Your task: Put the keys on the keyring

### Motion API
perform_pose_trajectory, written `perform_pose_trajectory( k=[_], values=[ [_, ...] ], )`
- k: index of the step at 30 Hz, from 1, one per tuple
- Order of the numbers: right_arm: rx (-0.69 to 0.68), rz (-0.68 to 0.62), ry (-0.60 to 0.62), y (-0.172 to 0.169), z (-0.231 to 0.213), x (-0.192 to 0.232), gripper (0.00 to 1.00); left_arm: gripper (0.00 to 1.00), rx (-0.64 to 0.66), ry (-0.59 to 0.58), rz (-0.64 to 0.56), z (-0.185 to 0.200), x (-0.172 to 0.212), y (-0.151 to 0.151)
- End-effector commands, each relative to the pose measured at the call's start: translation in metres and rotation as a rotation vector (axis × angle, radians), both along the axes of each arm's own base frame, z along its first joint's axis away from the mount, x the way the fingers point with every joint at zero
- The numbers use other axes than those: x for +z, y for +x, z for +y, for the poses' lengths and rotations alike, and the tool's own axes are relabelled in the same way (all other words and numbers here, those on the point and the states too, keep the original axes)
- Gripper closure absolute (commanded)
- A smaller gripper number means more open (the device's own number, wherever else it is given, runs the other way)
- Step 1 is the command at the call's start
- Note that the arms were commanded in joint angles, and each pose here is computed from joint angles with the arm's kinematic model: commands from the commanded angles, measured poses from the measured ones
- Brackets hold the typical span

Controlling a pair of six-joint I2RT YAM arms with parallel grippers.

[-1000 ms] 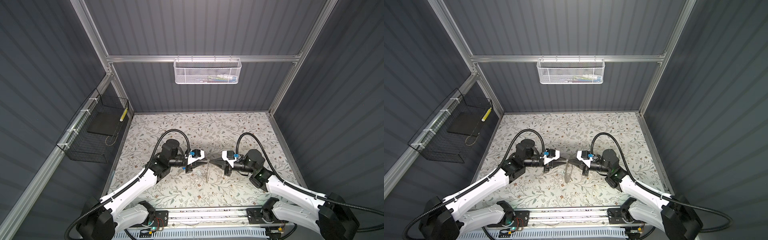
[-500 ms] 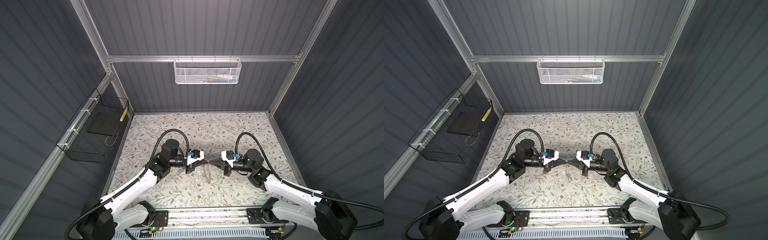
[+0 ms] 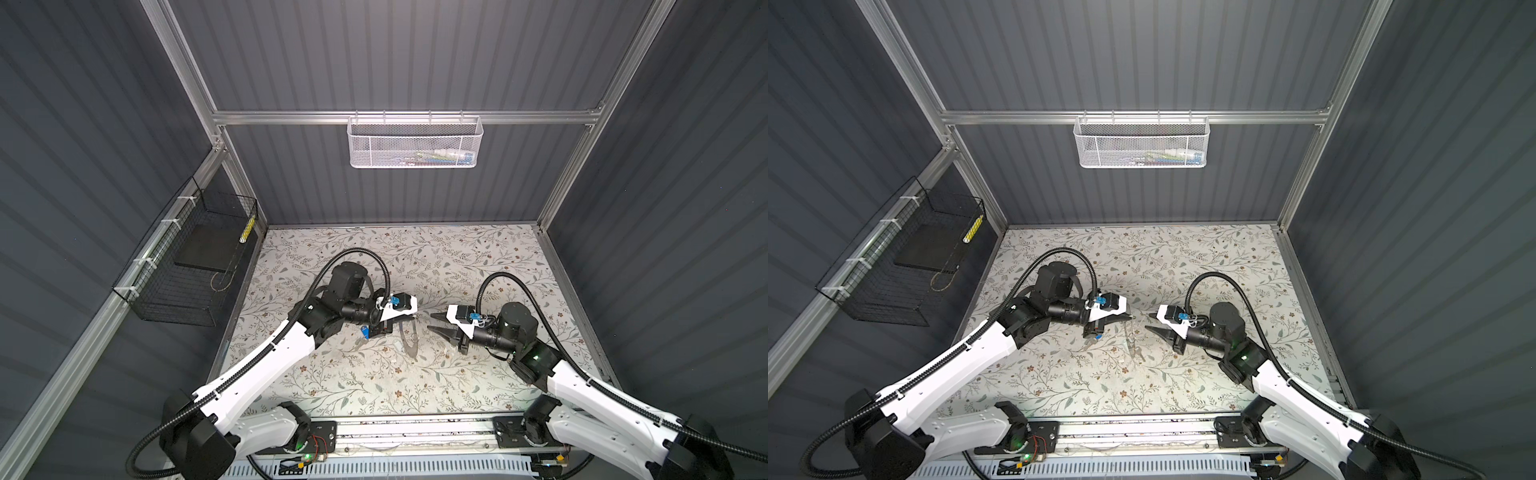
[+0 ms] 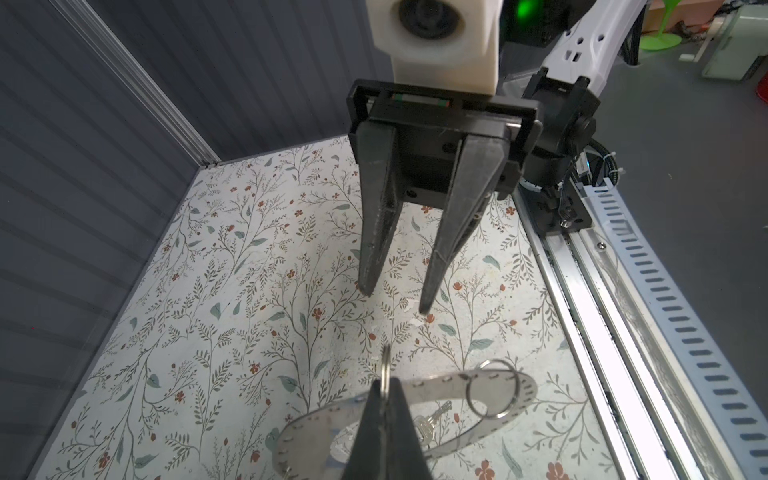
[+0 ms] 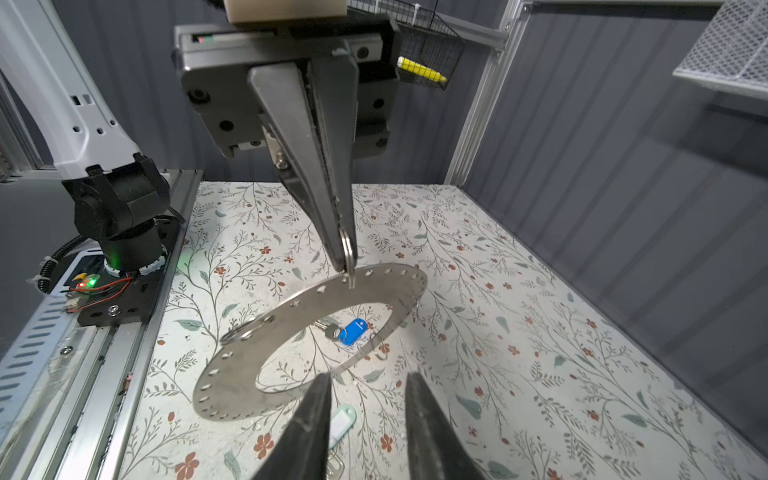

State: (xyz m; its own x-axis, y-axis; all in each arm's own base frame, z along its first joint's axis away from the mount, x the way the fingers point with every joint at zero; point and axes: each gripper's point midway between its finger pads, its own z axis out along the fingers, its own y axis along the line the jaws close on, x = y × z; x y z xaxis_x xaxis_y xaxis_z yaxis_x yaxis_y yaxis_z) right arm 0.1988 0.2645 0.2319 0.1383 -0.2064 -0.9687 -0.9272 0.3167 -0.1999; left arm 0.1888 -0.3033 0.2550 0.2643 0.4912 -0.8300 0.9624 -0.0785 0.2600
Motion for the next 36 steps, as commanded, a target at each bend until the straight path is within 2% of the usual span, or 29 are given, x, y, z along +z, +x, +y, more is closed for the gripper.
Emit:
perform_pose_trajectory(
  k=[1, 12, 19, 29, 36],
  values=[
    [-0.023, 0.03, -0.02, 0.003, -0.002, -0.008, 0.67, 1.0, -0.011, 0.162, 0.009, 0.009, -0.019, -0.004],
    [-0.01, 0.055, 0.017, 0.002, 0.002, -0.021, 0.7, 1.0, 0.012, 0.35, 0.072, 0.003, -0.035, 0.005],
    [-0.007, 0.044, 0.075, 0.004, 0.005, -0.019, 0.71, 1.0, 0.01, 0.364, 0.097, -0.009, -0.032, 0.005],
    [0.043, 0.048, 0.157, 0.0, 0.011, -0.011, 0.74, 1.0, -0.005, 0.318, 0.109, -0.018, -0.024, 0.001],
    [0.076, 0.07, 0.167, -0.001, 0.016, -0.01, 0.78, 1.0, -0.009, 0.302, 0.093, -0.018, -0.021, 0.0]
  ],
)
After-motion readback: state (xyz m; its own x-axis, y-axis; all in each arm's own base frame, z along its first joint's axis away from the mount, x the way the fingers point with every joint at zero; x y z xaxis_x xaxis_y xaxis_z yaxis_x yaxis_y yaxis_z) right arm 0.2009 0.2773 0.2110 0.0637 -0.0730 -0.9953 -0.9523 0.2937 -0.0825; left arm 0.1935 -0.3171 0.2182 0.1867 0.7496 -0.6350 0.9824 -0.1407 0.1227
